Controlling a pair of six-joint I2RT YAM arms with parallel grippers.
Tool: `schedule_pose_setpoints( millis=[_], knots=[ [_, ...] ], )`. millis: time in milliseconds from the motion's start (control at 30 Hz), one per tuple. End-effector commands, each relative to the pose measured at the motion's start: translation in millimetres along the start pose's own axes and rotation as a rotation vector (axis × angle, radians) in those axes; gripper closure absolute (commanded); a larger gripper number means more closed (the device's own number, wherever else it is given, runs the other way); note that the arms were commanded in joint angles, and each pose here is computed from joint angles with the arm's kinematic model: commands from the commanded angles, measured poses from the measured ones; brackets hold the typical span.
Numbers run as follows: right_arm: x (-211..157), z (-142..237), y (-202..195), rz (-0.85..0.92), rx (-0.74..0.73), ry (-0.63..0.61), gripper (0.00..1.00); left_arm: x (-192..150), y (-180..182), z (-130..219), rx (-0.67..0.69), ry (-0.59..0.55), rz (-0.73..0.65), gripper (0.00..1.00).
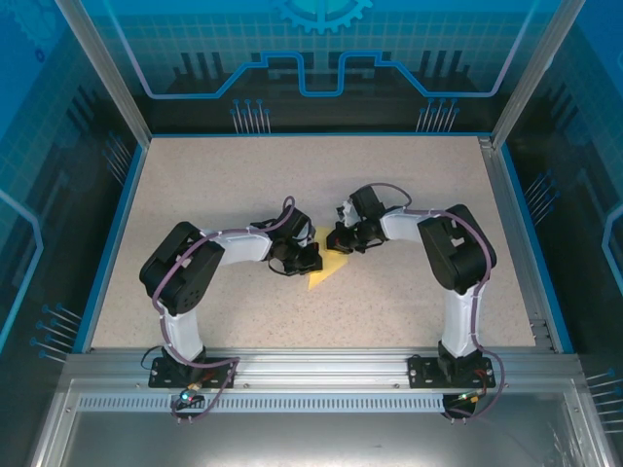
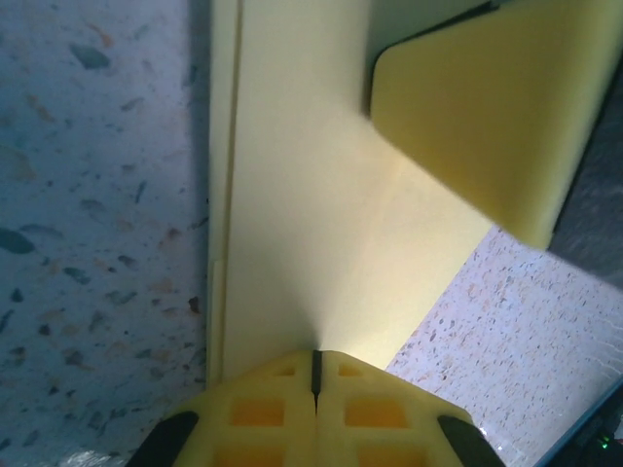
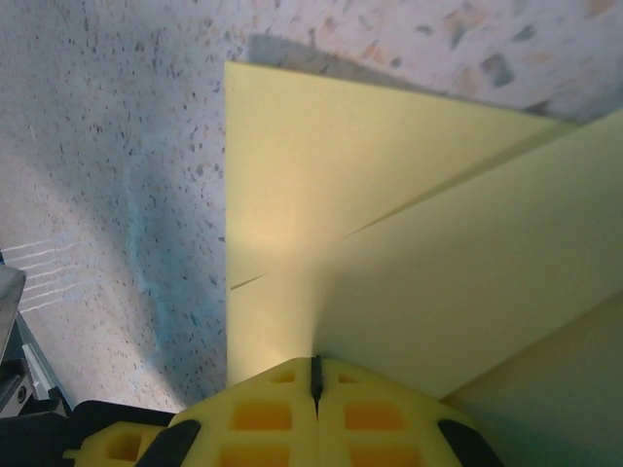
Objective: Fold a paper plane with a square sheet of paper (pick it up from the middle)
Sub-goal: Fourth fold the wing at the center of the table.
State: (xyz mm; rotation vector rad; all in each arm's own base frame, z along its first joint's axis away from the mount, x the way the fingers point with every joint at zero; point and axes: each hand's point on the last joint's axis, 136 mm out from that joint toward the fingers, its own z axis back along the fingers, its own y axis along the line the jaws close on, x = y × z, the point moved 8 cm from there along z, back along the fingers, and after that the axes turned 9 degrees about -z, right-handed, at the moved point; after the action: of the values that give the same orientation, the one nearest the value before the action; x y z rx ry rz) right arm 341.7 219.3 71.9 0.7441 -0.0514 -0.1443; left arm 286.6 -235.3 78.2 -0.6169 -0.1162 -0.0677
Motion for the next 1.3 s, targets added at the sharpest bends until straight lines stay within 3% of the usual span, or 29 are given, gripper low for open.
schedule_pose_setpoints(
  millis=[0, 400, 600, 867, 1133, 1267],
  knots=[
    [20, 5, -21, -0.052, -0.061, -0.046, 0.98, -26, 25, -11, 0.113, 0.082, 0.060, 1.00],
    [72, 28, -37, -0.123, -0.040, -0.133, 0.96, -36, 32, -13, 0.128, 0.103, 0.057, 1.00],
    [78, 34, -26, -0.099, -0.007, -0.139, 0.95, -37, 32, -13, 0.122, 0.102, 0.055, 1.00],
    [58, 73, 3, -0.022, 0.027, -0.188, 0.89, -28, 13, -9, 0.083, 0.078, 0.024, 0.98],
    [14, 85, -4, -0.045, 0.030, -0.179, 0.78, -12, -7, -2, 0.050, 0.047, -0.022, 0.95],
    [0, 73, 0, -0.039, 0.096, -0.135, 0.90, -13, -5, -4, 0.063, 0.057, -0.025, 0.95]
  ],
)
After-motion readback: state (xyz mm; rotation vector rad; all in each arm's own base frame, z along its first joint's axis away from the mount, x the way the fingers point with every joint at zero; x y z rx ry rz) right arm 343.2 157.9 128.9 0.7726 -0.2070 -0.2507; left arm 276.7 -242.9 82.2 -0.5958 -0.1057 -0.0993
